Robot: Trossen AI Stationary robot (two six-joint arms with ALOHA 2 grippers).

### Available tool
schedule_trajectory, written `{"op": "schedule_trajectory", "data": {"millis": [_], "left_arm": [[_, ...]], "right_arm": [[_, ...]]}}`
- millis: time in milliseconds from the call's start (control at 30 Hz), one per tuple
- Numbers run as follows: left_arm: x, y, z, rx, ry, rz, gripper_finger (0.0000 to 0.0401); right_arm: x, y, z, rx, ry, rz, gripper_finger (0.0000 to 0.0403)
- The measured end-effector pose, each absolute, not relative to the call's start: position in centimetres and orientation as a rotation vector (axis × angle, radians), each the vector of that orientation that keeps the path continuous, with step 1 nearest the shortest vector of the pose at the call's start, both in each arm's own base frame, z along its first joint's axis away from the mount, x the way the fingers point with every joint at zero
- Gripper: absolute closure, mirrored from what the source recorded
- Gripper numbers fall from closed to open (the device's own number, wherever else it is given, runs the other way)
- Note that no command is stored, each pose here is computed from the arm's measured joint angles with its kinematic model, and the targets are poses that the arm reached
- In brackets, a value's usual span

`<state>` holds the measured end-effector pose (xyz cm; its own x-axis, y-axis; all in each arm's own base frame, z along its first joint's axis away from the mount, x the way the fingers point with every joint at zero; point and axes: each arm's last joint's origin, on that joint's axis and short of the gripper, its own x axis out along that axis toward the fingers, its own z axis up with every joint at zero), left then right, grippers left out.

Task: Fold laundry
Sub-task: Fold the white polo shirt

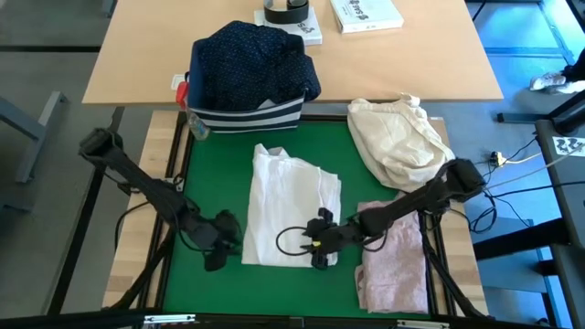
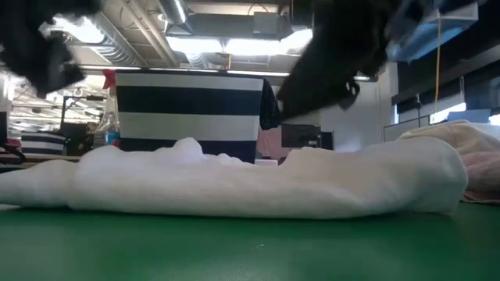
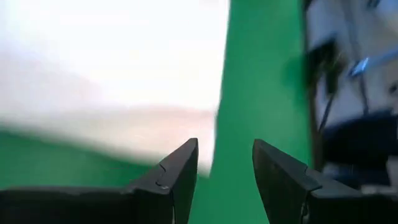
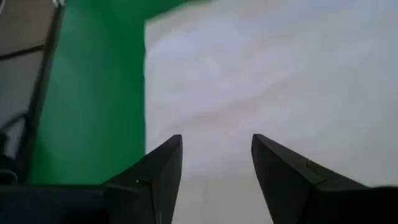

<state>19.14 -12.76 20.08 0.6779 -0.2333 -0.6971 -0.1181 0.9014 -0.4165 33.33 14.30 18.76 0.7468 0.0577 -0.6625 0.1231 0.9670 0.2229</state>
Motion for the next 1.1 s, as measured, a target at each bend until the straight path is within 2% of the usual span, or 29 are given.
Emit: {"op": "schedule_trajectory", "data": {"millis": [133, 233, 500, 633, 733, 867, 1000, 1100], "left_arm": [[20.4, -11.8, 20.3, -0.372, 0.710, 0.009, 0.0252], [21.8, -10.4, 19.6, -0.319, 0.705, 0.082, 0.0252], [24.8, -6.4, 15.4, -0.247, 0.839, 0.277, 0.0252], [25.2, -5.9, 12.8, -0.212, 0.961, 0.287, 0.0252], [25.3, -6.1, 11.6, -0.203, 1.021, 0.294, 0.0252], [25.3, -6.6, 11.2, -0.195, 1.025, 0.300, 0.0252], [25.3, -6.5, 12.3, -0.205, 1.009, 0.279, 0.0252], [25.7, -6.4, 14.3, -0.201, 0.976, 0.210, 0.0252]], "right_arm": [[33.1, 12.8, 20.4, 0.145, 0.743, -0.184, 0.0210], [33.0, 9.9, 19.8, 0.070, 0.823, -0.311, 0.0210], [33.7, 0.4, 18.4, 0.074, 0.943, -0.384, 0.0210], [32.4, -3.2, 16.2, 0.104, 1.051, -0.385, 0.0210], [30.0, -4.3, 13.9, 0.145, 1.186, -0.435, 0.0210], [28.0, -4.2, 13.1, 0.177, 1.254, -0.440, 0.0210], [28.3, -3.5, 14.8, 0.178, 1.195, -0.399, 0.0210], [29.5, -3.1, 18.5, 0.176, 1.028, -0.380, 0.0210]]}}
